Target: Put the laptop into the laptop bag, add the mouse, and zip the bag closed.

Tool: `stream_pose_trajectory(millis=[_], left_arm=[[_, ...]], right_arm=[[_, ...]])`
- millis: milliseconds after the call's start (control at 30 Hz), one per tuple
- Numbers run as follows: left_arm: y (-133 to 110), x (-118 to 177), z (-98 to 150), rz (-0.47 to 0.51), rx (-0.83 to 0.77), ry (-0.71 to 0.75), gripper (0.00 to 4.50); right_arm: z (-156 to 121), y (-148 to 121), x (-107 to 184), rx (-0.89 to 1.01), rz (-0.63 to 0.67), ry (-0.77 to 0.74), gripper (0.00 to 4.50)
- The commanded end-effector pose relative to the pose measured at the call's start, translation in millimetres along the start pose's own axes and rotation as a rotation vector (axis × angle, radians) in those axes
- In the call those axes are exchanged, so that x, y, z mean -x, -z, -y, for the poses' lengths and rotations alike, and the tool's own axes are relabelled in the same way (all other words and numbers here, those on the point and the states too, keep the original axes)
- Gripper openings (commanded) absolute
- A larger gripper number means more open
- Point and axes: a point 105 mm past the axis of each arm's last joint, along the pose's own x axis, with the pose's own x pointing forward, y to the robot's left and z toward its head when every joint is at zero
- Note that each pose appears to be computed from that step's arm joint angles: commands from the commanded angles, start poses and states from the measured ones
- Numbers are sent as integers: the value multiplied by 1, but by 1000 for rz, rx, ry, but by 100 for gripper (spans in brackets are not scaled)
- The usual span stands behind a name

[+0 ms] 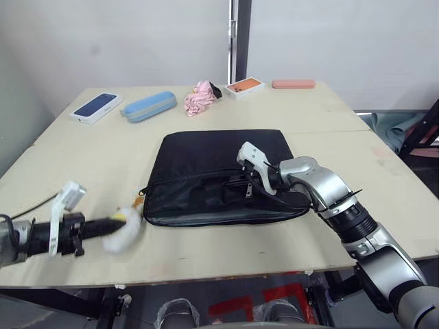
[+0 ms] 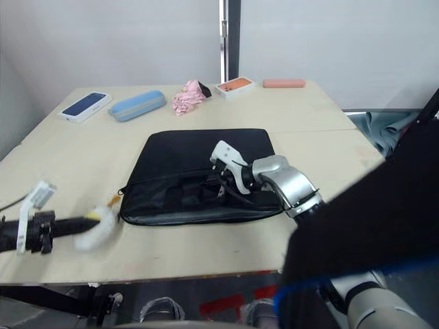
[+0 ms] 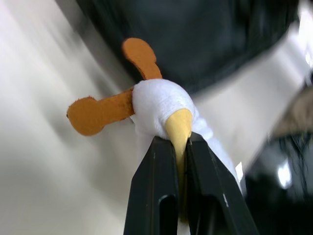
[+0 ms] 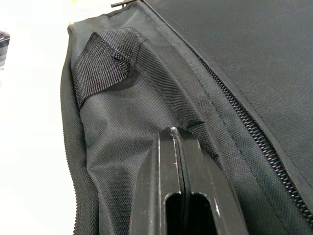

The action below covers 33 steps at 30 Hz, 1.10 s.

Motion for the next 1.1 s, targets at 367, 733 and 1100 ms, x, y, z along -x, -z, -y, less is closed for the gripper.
stream_pose_trajectory(millis=[367, 733, 1100], left_arm=[[3, -11, 17, -38, -144, 38, 3], [-59, -51, 29, 159, -265, 25, 3], [-102, -56, -21, 237, -299, -233, 3]], right_arm=[[5, 36, -1, -87, -126, 37, 0], [6, 35, -1, -90, -127, 35, 0], [4, 31, -3, -86, -122, 30, 0]])
